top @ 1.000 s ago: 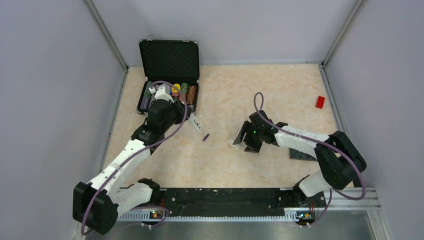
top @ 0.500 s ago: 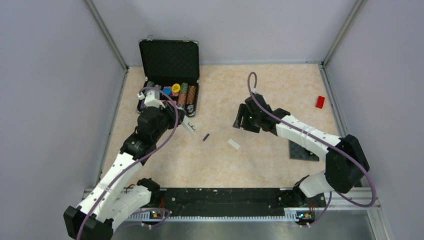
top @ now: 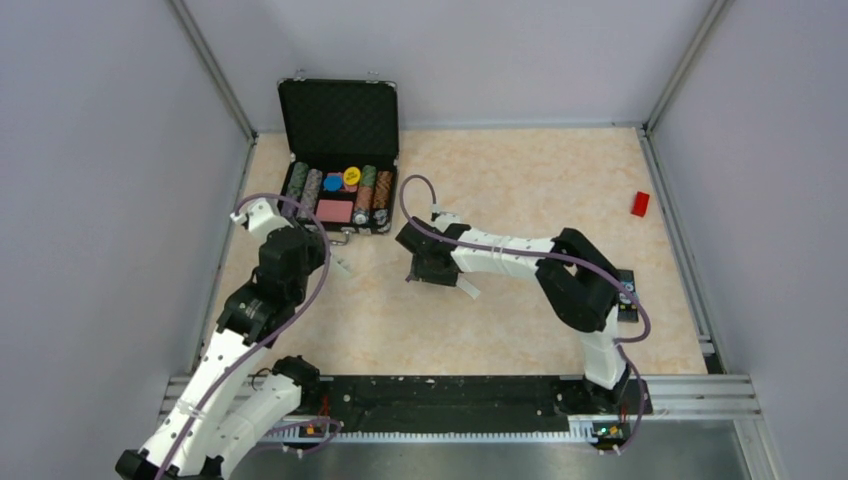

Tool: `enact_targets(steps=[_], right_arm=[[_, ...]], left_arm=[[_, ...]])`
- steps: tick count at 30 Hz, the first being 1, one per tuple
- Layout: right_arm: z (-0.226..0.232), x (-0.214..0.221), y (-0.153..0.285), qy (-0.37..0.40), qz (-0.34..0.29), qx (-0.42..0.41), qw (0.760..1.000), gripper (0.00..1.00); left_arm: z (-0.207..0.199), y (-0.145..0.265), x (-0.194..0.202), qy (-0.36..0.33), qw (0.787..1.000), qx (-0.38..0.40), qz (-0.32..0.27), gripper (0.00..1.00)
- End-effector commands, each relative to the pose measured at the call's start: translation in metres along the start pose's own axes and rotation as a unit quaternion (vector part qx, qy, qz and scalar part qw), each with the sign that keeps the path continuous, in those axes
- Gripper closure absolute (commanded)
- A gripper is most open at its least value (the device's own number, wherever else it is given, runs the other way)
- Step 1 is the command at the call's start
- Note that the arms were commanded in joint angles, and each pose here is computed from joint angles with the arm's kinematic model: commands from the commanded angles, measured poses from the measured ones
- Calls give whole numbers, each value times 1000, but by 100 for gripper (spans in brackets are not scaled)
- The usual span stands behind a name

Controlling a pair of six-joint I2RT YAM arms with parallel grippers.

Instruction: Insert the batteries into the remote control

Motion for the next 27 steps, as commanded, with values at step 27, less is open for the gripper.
enact_targets(steps=[27], right_arm=[[42, 23, -42, -45, -25, 123, 991, 78]], left_arm=[[30, 26, -10, 20, 997, -20, -70, 100]])
Point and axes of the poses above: each gripper's point midway between its finger pads, its own y axis back along the fingers, its own z axis along the line the jaws close on, x = y × z, the point moved 8 cm from there along y, back along the fingers, and after that the axes turned 3 degrees about y, right-handed, at the moved point
